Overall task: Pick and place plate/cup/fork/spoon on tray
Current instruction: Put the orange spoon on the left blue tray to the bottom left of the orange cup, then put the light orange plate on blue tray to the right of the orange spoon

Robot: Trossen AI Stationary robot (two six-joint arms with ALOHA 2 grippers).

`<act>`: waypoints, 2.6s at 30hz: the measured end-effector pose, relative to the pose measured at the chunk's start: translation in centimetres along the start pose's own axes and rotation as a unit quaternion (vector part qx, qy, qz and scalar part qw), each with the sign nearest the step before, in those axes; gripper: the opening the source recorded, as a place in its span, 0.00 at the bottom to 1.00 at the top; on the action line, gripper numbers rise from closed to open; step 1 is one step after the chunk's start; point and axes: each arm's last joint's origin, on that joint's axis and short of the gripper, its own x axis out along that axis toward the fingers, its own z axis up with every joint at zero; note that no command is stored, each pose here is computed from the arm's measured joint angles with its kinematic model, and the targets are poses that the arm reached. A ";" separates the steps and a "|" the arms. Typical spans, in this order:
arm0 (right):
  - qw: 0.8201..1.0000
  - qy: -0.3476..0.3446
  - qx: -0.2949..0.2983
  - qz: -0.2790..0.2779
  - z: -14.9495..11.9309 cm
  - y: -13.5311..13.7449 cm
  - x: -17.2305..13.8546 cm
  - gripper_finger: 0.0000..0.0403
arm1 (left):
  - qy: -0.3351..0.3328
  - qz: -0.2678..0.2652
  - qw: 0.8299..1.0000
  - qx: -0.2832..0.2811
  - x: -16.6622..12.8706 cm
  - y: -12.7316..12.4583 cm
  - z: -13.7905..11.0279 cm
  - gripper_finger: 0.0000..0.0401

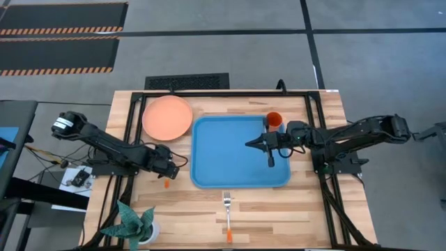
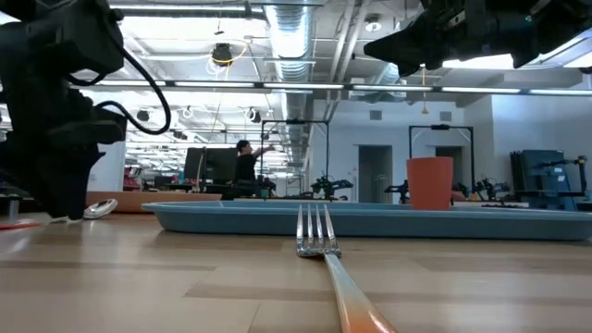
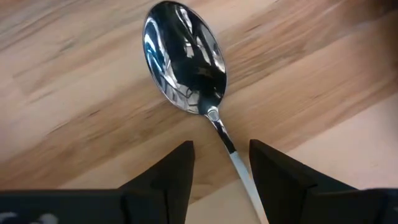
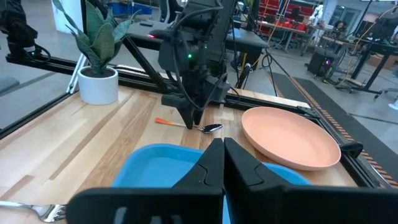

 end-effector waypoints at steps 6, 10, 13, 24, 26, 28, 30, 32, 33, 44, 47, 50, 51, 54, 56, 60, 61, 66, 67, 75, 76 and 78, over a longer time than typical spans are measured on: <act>1.000 0.002 0.000 -0.009 0.0 -0.1 0.0 0.04 | 0.001 -0.001 1.000 0.007 0.2 0.2 -0.1 0.35; 1.000 0.004 0.000 -0.018 0.0 -0.1 0.0 0.04 | 0.007 0.003 0.999 0.037 0.3 0.3 -0.1 0.25; 1.000 0.004 0.000 -0.018 0.0 -0.1 0.0 0.04 | 0.010 0.003 0.998 0.056 0.3 0.3 -0.2 0.18; 1.000 0.004 0.000 -0.018 0.0 -0.1 0.0 0.04 | 0.043 -0.023 0.995 0.089 -0.5 -0.3 0.0 0.01; 1.000 0.004 0.000 -0.018 0.0 -0.1 0.0 0.04 | 0.050 -0.040 0.994 0.084 -0.9 -0.3 0.1 0.01; 1.000 0.004 0.000 -0.018 0.0 -0.1 0.0 0.04 | 0.046 -0.051 0.995 0.075 -1.2 -0.3 0.2 0.01; 1.000 0.004 0.000 -0.018 0.0 -0.1 0.0 0.04 | 0.044 -0.067 0.995 0.061 -1.8 -0.2 0.3 0.01; 1.000 0.004 0.000 -0.018 0.0 -0.1 0.0 0.04 | 0.036 -0.087 0.995 0.040 -2.3 -0.1 0.4 0.00; 1.000 0.004 0.000 -0.018 0.0 -0.1 0.0 0.04 | 0.028 -0.100 0.994 0.028 -2.5 -0.2 0.5 0.00; 1.000 0.003 0.001 -0.025 0.0 -0.1 0.0 0.04 | -0.134 -0.264 0.951 -0.085 -3.7 -3.6 3.9 0.00; 1.000 0.003 0.004 -0.025 0.0 -0.1 0.0 0.04 | -0.169 -0.267 0.943 -0.104 -2.9 -4.1 5.4 0.00; 1.000 0.003 0.004 -0.025 0.0 -0.1 0.0 0.04 | -0.179 -0.251 0.945 -0.110 -2.0 -4.3 7.0 0.00; 1.000 0.003 0.004 -0.025 0.0 -0.1 0.0 0.04 | -0.180 -0.243 0.947 -0.109 -1.8 -4.4 7.4 0.00; 1.000 0.003 0.004 -0.025 0.0 -0.1 0.0 0.04 | -0.199 -0.230 0.947 -0.102 -2.0 -5.4 8.8 0.00; 1.000 0.003 0.004 -0.025 0.0 -0.1 0.0 0.04 | -0.212 -0.221 0.946 -0.101 -2.1 -5.9 9.7 0.01; 1.000 0.003 0.004 -0.025 0.0 -0.1 0.0 0.04 | -0.200 -0.213 0.952 -0.091 -1.4 -6.7 11.0 0.01; 1.000 0.003 0.004 -0.025 0.0 -0.1 0.0 0.04 | -0.190 -0.206 0.956 -0.089 -0.9 -6.8 11.1 0.01; 1.000 0.003 0.004 -0.025 0.0 -0.1 0.0 0.04 | -0.161 -0.172 0.967 -0.100 1.6 -6.9 11.1 0.01; 1.000 0.003 0.004 -0.025 0.0 -0.1 0.0 0.04 | -0.162 -0.168 0.967 -0.103 1.8 -6.9 11.2 0.02; 1.000 0.003 0.004 -0.025 0.0 -0.1 0.0 0.04 | -0.163 -0.132 0.971 -0.119 2.2 -6.5 10.9 0.05; 1.000 0.003 0.004 -0.025 0.0 -0.1 0.0 0.04 | -0.162 -0.129 0.971 -0.120 2.4 -6.5 10.9 0.05; 1.000 0.003 0.004 -0.025 0.0 -0.1 0.0 0.04 | -0.159 -0.127 0.972 -0.121 2.5 -6.4 10.8 0.05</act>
